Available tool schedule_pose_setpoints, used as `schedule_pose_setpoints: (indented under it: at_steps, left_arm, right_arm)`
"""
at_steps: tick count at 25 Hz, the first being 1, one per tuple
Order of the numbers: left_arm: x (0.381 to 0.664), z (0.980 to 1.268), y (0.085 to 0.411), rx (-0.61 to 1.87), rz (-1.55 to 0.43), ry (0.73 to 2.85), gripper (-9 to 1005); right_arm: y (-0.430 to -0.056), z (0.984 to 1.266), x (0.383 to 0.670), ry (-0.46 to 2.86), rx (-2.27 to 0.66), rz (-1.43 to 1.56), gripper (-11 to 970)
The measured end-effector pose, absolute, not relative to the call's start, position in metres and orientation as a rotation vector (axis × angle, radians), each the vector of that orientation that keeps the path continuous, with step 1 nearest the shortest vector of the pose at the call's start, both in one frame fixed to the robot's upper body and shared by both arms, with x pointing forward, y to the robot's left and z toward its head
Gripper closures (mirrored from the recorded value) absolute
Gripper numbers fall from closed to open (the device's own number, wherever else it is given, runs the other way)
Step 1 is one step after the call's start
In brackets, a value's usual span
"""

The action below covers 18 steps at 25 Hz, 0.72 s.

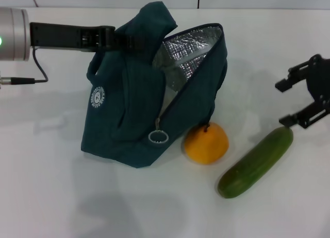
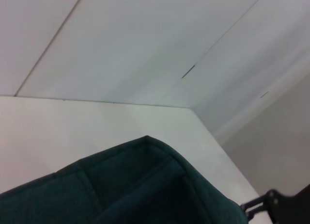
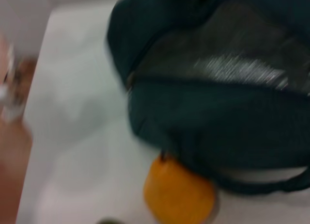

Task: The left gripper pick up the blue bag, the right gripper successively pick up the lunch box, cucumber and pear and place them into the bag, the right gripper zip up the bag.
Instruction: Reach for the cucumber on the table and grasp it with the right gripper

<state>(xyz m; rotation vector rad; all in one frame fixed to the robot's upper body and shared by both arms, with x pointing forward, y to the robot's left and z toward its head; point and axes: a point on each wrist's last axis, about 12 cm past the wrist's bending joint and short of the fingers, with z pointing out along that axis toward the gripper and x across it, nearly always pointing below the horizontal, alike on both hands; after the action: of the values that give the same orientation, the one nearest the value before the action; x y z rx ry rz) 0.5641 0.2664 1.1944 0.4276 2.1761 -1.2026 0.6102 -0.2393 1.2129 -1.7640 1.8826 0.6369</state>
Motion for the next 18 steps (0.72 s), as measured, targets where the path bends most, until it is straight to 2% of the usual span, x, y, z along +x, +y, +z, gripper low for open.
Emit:
schedule_pose_setpoints:
  at_steps: [7, 11, 18]
  left_arm:
    - [0.565, 1.196, 0.265, 0.431, -1.209, 2.169, 946]
    - [0.565, 1.196, 0.265, 0.427, -1.209, 2.167, 946]
    - [0.566, 1.196, 0.265, 0.419, -1.215, 2.158, 946]
  right_arm:
    - [-0.185, 1.220, 0.598, 1.824, -2.119, 0.438, 121]
    - [-0.159, 1.210, 0.590, 1.752, -2.310, 0.326, 124]
    - [-0.140, 1.197, 0.584, 1.652, -2.477, 0.216, 128]
